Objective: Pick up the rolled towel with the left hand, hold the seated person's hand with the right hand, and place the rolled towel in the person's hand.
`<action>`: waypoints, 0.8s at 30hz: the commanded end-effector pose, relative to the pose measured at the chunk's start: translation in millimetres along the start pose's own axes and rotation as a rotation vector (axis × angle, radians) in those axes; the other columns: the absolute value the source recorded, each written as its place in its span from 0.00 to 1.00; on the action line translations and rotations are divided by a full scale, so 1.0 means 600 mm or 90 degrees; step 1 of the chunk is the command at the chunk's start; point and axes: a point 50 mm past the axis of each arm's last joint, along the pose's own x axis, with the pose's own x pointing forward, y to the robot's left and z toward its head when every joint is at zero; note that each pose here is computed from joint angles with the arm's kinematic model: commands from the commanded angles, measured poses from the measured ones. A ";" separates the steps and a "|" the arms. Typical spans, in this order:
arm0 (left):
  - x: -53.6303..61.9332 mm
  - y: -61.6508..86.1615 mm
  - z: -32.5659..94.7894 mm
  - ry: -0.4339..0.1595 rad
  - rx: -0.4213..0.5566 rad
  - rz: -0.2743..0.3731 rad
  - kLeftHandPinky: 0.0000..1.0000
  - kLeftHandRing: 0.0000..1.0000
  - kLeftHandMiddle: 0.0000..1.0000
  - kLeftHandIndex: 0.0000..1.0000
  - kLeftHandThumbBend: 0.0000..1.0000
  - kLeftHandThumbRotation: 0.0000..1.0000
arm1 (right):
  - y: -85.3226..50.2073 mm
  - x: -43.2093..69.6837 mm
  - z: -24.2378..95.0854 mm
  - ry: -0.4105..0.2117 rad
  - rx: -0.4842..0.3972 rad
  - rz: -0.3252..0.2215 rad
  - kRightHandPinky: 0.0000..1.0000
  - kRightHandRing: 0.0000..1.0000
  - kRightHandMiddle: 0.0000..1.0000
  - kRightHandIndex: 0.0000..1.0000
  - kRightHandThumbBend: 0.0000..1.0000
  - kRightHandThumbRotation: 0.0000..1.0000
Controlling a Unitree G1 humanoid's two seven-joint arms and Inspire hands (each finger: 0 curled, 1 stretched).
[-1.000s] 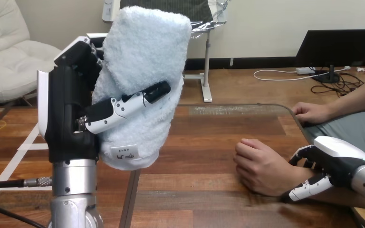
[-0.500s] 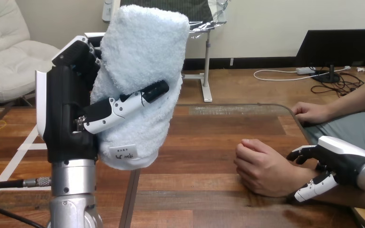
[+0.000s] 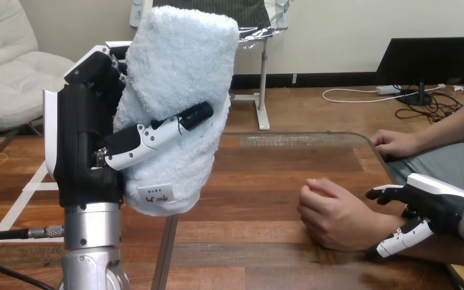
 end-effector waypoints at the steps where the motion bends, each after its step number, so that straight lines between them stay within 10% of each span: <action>1: 0.022 -0.008 0.025 -0.066 -0.022 -0.003 0.14 0.20 0.26 0.37 0.54 0.00 | 0.032 0.014 0.016 -0.029 0.017 0.058 0.68 0.86 0.92 0.93 1.00 0.32; 24: 0.022 -0.006 0.027 -0.070 -0.025 0.000 0.14 0.20 0.27 0.37 0.54 0.00 | 0.014 0.012 0.020 -0.011 -0.012 0.066 0.70 0.86 0.92 0.92 1.00 0.21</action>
